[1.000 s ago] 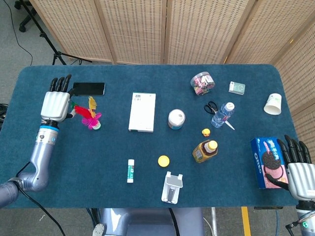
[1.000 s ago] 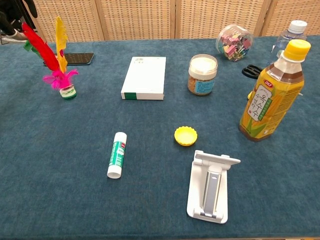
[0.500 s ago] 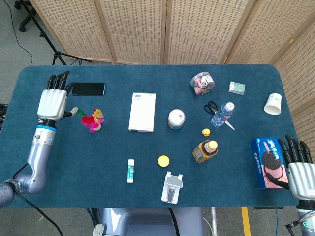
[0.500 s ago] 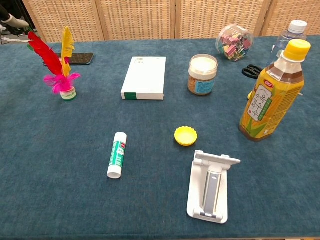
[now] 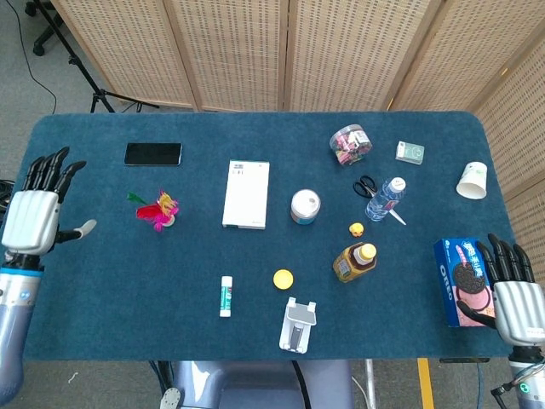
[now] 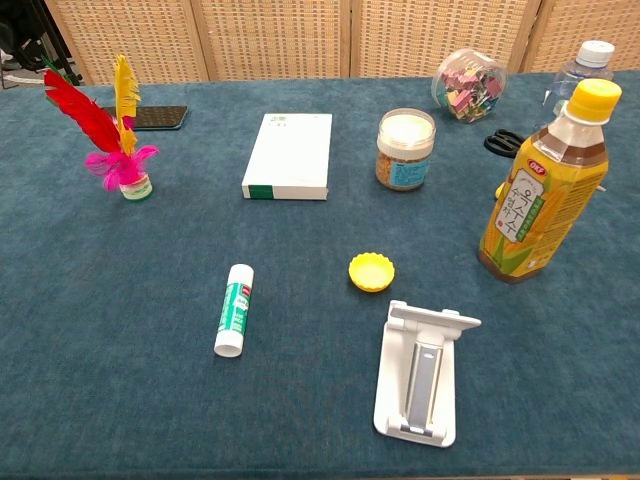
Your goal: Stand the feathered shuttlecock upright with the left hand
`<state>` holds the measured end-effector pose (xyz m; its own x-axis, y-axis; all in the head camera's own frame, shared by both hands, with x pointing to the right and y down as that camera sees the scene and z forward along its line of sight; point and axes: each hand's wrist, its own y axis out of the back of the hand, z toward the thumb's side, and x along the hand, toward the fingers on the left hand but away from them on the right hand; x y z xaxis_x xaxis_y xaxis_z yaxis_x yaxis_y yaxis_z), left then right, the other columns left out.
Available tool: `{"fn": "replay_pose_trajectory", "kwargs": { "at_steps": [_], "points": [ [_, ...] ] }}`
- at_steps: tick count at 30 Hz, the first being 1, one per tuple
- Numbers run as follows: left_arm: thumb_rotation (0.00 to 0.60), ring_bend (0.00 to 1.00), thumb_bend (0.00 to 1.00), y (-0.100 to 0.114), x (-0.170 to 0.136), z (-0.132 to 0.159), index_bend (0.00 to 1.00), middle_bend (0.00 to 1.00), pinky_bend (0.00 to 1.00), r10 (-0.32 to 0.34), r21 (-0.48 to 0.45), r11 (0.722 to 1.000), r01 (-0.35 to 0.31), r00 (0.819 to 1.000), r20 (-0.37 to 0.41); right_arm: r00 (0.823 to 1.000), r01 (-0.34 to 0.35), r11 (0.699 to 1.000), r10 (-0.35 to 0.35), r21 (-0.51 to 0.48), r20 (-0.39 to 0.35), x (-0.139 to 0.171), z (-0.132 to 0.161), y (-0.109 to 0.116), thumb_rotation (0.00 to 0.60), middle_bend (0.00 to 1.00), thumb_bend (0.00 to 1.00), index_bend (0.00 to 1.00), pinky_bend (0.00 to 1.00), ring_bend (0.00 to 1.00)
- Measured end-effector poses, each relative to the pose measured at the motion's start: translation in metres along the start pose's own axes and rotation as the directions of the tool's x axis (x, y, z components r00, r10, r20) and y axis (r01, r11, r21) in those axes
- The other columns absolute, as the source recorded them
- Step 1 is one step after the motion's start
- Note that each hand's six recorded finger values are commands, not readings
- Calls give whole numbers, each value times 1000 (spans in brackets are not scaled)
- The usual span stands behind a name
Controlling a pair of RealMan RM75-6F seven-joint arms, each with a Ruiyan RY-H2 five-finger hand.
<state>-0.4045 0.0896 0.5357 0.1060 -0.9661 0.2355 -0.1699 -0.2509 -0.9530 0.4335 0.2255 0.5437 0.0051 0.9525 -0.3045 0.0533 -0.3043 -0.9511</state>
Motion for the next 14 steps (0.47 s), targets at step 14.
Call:
{"fn": "replay_pose_trajectory", "kwargs": {
  "at_steps": [14],
  "points": [
    [600, 0, 168, -47, -102, -44, 154, 0, 0, -73, 26, 997, 76, 992, -99, 1000, -16, 1000, 16, 10, 9, 0, -2, -4, 600, 0, 0, 0, 0, 0]
  ]
}}
